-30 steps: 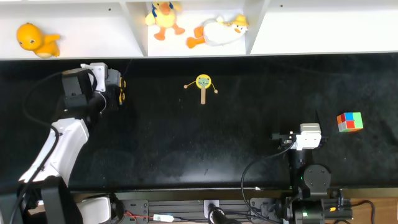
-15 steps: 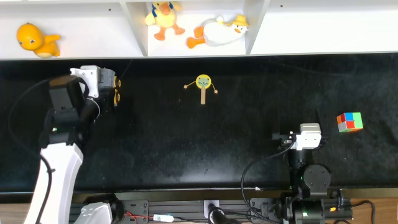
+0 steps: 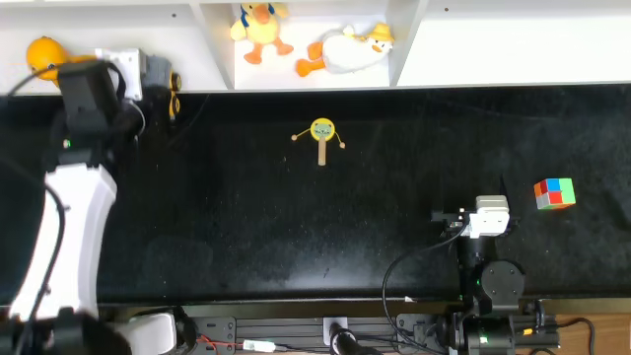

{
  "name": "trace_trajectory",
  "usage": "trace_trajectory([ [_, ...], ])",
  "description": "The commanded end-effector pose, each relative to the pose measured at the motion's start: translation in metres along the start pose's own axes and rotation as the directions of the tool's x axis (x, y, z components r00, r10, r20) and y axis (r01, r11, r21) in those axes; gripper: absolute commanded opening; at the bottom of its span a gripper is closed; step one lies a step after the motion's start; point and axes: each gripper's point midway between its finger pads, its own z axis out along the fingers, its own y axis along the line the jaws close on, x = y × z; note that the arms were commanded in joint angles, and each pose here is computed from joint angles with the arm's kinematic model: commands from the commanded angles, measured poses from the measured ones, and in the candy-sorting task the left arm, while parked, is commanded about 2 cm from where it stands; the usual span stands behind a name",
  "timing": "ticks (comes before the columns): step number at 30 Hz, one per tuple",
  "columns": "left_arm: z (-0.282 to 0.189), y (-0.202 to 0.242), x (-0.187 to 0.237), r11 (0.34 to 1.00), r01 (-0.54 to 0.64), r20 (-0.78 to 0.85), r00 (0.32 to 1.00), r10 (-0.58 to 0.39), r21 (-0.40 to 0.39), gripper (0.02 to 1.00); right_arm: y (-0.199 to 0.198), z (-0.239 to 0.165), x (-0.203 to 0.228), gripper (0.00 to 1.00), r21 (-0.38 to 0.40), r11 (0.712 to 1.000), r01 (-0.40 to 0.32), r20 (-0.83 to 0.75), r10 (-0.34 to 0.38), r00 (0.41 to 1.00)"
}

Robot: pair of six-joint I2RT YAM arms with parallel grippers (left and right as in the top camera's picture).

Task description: Store Toys

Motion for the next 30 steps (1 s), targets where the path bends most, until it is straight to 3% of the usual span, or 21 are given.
trace_trajectory([
  [1,0.027,-0.002,-0.028,1.000,-0.003,0.002,1.000,0.003,0.029,0.318,0.001,0.000,0.004,0.996,-0.005,1.000,-0.001,-0.002,0.001,1.000],
  [11,0.071,-0.009,-0.058,0.997,-0.012,0.021,1.000,0.010,0.076,0.325,0.001,0.000,0.004,0.996,-0.005,1.000,0.000,-0.002,0.000,1.000],
  [12,0.073,-0.010,-0.058,0.997,-0.014,0.024,1.000,0.012,0.077,0.375,0.001,0.000,0.004,0.996,-0.005,1.000,-0.001,-0.001,0.001,1.000],
  [13,0.074,-0.011,-0.057,0.997,-0.014,0.021,1.000,0.013,0.078,0.581,0.001,0.000,0.004,0.993,-0.005,1.000,-0.001,-0.001,0.001,1.000],
  [16,0.074,-0.010,-0.056,0.997,-0.014,0.016,1.000,0.013,0.077,0.969,0.001,0.000,0.004,0.996,-0.005,1.000,-0.001,-0.002,0.001,1.000],
  [17,0.074,-0.010,-0.054,0.997,-0.013,0.007,1.000,0.012,0.071,0.998,0.001,0.000,0.004,0.996,-0.005,1.000,-0.001,-0.002,0.001,1.000],
  [25,0.027,-0.001,-0.025,1.000,-0.008,-0.038,0.999,0.008,-0.008,0.998,0.001,0.000,0.004,0.996,-0.005,1.000,-0.001,-0.002,0.001,1.000],
  [30,-0.023,0.010,0.032,0.995,-0.006,-0.027,1.000,0.003,-0.098,0.998,0.001,0.000,0.004,0.996,-0.005,1.000,0.000,-0.001,0.000,1.000],
])
